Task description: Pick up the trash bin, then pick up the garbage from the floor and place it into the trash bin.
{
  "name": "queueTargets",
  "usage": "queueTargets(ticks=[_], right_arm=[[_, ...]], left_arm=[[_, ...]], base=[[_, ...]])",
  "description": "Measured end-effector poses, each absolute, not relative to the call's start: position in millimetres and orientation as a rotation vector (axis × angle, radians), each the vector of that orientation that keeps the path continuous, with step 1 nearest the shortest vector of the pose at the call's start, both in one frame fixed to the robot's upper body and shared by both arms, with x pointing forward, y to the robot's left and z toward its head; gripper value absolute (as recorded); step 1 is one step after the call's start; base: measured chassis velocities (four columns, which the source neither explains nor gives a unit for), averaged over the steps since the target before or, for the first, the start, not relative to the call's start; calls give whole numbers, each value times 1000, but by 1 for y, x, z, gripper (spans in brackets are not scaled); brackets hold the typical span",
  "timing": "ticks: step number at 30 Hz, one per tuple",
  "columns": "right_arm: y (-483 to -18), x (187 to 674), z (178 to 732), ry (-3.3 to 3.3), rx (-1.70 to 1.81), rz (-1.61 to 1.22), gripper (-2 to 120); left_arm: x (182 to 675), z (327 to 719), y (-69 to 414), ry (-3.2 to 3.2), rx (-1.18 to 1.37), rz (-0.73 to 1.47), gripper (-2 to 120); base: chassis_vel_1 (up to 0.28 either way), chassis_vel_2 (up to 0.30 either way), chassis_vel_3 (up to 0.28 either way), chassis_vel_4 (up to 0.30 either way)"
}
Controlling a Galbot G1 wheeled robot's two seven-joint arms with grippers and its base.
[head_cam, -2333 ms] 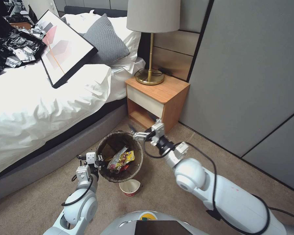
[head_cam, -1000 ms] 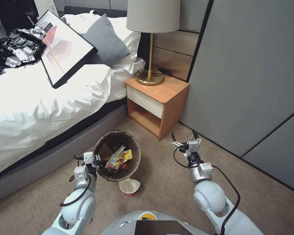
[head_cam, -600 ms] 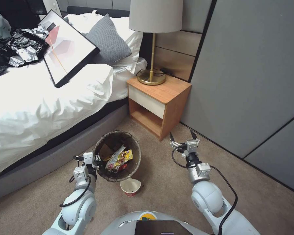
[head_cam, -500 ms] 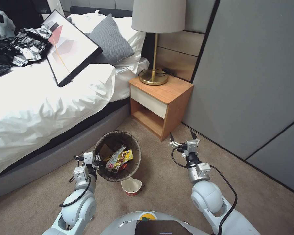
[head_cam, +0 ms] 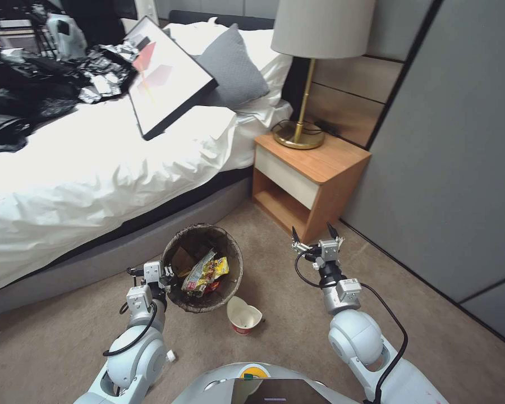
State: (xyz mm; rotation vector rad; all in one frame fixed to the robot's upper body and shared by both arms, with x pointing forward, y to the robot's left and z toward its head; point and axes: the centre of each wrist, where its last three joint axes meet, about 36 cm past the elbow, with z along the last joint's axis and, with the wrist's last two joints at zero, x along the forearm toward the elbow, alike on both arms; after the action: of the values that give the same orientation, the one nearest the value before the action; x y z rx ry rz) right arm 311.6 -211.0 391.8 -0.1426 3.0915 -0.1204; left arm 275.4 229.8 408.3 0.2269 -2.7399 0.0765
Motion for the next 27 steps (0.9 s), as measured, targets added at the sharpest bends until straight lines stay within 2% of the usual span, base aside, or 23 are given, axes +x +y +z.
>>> queueTargets(ticks=[27], right_arm=[[-211, 317, 389, 3097, -115, -122, 100]], left_arm=[[277, 407, 230, -2741, 229, 73, 0]], base=[[113, 111, 106, 104]])
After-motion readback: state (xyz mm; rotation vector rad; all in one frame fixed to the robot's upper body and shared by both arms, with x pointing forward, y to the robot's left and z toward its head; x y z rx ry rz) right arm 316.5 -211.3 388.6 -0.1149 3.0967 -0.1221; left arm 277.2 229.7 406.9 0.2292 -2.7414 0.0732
